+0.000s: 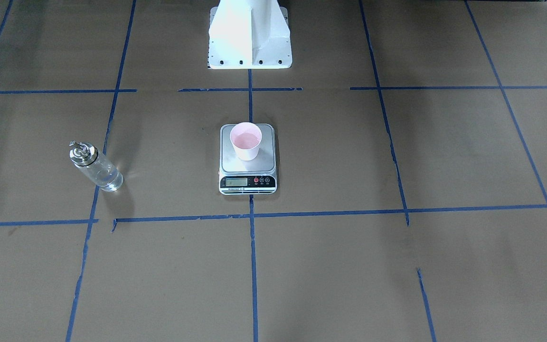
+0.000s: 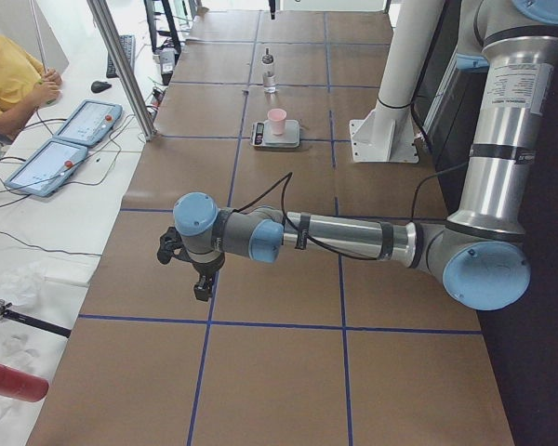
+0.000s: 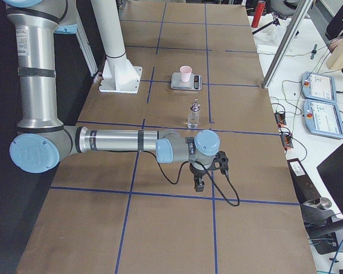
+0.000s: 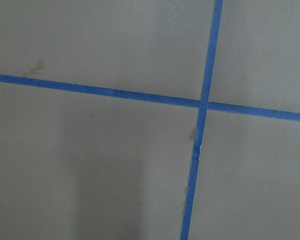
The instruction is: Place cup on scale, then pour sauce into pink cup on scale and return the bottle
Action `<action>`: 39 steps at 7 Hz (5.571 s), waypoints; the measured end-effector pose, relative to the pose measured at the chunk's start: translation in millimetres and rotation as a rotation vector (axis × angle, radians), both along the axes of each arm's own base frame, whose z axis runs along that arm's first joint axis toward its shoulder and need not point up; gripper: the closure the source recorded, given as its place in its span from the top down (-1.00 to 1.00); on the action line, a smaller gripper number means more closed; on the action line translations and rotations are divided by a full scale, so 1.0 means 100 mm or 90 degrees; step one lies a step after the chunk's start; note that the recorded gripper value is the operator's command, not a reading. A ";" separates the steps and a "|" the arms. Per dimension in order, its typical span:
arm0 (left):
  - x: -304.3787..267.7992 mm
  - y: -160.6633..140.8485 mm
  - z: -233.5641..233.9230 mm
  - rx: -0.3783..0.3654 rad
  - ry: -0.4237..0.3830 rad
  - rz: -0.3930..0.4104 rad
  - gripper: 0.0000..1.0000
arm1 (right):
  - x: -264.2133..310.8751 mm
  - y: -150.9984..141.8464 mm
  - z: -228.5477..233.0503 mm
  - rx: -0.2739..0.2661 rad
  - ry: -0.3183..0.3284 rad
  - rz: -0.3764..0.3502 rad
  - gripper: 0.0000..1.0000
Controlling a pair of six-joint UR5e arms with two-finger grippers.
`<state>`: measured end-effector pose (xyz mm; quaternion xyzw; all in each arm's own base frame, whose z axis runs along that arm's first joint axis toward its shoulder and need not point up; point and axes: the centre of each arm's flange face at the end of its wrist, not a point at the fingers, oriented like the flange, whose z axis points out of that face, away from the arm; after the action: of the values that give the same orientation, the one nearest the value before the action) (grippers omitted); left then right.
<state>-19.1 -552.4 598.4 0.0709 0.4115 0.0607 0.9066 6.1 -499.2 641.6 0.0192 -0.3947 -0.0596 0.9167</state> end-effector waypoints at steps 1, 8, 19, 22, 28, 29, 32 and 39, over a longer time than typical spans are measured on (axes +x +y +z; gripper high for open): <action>0.00 -0.01 0.10 -0.002 0.000 0.001 1.00 | 0.00 0.00 -0.01 0.001 0.000 0.000 1.00; -0.69 0.22 0.21 0.012 -0.007 -0.039 1.00 | -0.01 -0.01 -0.02 0.001 -0.006 -0.001 1.00; -0.83 0.19 -0.23 0.054 -0.115 -0.049 1.00 | -0.01 -0.02 -0.12 0.013 -0.006 0.002 1.00; -0.82 0.18 -0.24 0.056 -0.115 -0.046 1.00 | -0.01 -0.07 -0.14 0.015 -0.002 0.003 1.00; -0.72 0.16 -0.22 0.057 -0.116 -0.034 1.00 | 0.06 -0.04 -0.14 -0.021 -0.034 0.019 1.00; -0.70 0.15 -0.22 0.056 -0.116 -0.031 1.00 | 0.06 -0.03 -0.15 -0.035 -0.043 0.027 1.00; -0.66 0.15 -0.22 0.056 -0.116 -0.028 1.00 | 0.07 -0.03 -0.16 -0.045 -0.043 0.042 1.00; -0.42 0.11 -0.26 0.063 -0.114 -0.001 1.00 | 0.06 -0.06 -0.20 -0.039 -0.043 0.042 1.00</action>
<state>-61.6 -540.9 571.9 0.1103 0.3250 0.0862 0.9353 12.5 -505.0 621.5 0.0061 -0.4265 -0.0169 0.9043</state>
